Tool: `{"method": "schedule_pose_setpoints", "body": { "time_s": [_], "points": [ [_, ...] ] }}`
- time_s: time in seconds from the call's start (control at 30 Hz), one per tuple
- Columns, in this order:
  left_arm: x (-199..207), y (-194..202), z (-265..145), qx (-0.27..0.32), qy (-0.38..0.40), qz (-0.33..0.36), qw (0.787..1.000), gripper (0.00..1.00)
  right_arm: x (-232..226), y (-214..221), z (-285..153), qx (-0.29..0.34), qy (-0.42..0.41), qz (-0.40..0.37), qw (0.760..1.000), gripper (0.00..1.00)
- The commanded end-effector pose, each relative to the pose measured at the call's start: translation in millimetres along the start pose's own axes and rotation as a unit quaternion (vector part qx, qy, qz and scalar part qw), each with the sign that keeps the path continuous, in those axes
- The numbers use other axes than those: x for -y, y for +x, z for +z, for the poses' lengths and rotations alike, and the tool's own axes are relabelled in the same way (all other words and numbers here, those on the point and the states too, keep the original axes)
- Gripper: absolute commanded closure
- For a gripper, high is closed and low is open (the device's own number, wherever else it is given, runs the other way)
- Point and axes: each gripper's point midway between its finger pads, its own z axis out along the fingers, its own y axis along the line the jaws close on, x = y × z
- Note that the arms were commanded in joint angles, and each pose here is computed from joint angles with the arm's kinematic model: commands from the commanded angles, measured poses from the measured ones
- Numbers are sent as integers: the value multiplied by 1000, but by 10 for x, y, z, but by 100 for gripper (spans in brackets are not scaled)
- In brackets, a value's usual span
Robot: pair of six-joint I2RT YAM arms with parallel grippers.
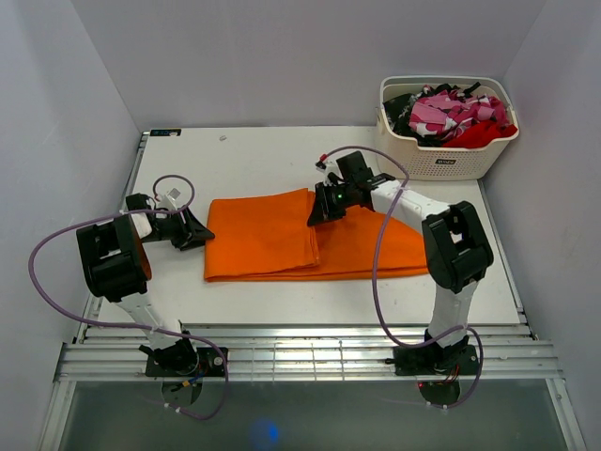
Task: Fold and stack the trousers
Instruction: Fold the trousers
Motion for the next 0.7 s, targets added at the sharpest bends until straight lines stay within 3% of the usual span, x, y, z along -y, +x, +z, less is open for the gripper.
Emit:
{"method": "schedule_pose_setpoints", "body": {
  "time_s": [0.0,0.27,0.57,0.63,0.67],
  "points": [
    [-182,25,31,-2,-28,4,1000,44,312,227,15,-30,37,26,999,92],
    [-165,101,58,-14,-12,2,1000,42,588,526,279,-77,46,44,995,92],
    [-159,173,112,-27,8,-6,1000,40,512,530,261,-81,35,38,995,91],
    [-155,179,131,-28,14,-9,999,44,533,456,246,-77,44,29,996,77],
    [-156,196,147,-31,20,-13,999,47,538,436,208,-77,48,22,996,60]
  ]
}}
